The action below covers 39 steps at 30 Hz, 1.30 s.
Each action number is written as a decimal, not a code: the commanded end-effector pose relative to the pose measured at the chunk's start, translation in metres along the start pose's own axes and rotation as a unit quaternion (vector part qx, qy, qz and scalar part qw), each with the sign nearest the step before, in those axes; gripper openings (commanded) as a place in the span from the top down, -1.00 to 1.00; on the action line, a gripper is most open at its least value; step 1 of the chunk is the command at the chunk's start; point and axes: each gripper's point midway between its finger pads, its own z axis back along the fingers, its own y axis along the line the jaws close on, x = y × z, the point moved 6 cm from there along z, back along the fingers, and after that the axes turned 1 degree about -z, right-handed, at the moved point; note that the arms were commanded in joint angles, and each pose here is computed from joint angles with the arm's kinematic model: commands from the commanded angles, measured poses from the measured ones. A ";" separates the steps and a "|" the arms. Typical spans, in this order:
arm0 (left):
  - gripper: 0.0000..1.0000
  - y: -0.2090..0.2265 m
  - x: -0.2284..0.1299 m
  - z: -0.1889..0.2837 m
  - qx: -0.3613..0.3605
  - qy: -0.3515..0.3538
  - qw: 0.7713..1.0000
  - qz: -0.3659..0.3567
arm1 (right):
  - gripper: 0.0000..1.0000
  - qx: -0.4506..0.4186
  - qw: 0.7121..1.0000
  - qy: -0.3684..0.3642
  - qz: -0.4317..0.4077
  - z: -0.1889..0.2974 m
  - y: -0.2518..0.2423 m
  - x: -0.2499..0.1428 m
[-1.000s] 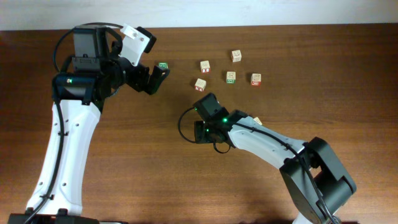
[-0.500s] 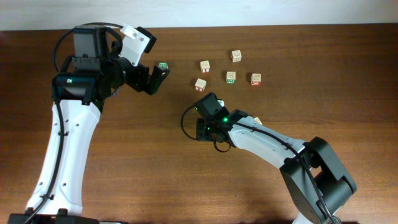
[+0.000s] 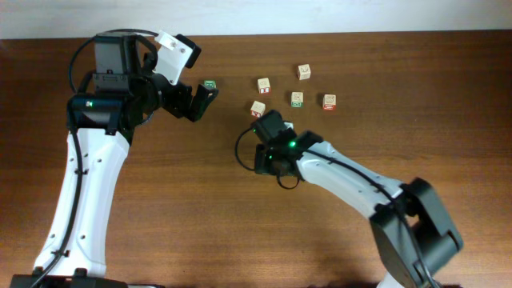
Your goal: Rotate 4 blocks
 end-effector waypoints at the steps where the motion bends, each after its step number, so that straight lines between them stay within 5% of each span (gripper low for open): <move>1: -0.98 0.000 0.007 0.002 -0.005 -0.010 1.000 -0.009 | 0.89 0.033 0.999 -0.040 0.010 0.048 0.009 0.019; 12: -0.98 0.000 0.007 0.002 -0.005 -0.010 1.000 -0.009 | 0.91 -0.089 0.993 0.035 -0.063 0.012 -0.066 0.007; 39: -0.98 0.000 0.007 0.002 -0.005 -0.010 1.000 -0.009 | 0.91 -0.115 0.990 0.028 -0.071 -0.010 -0.074 0.011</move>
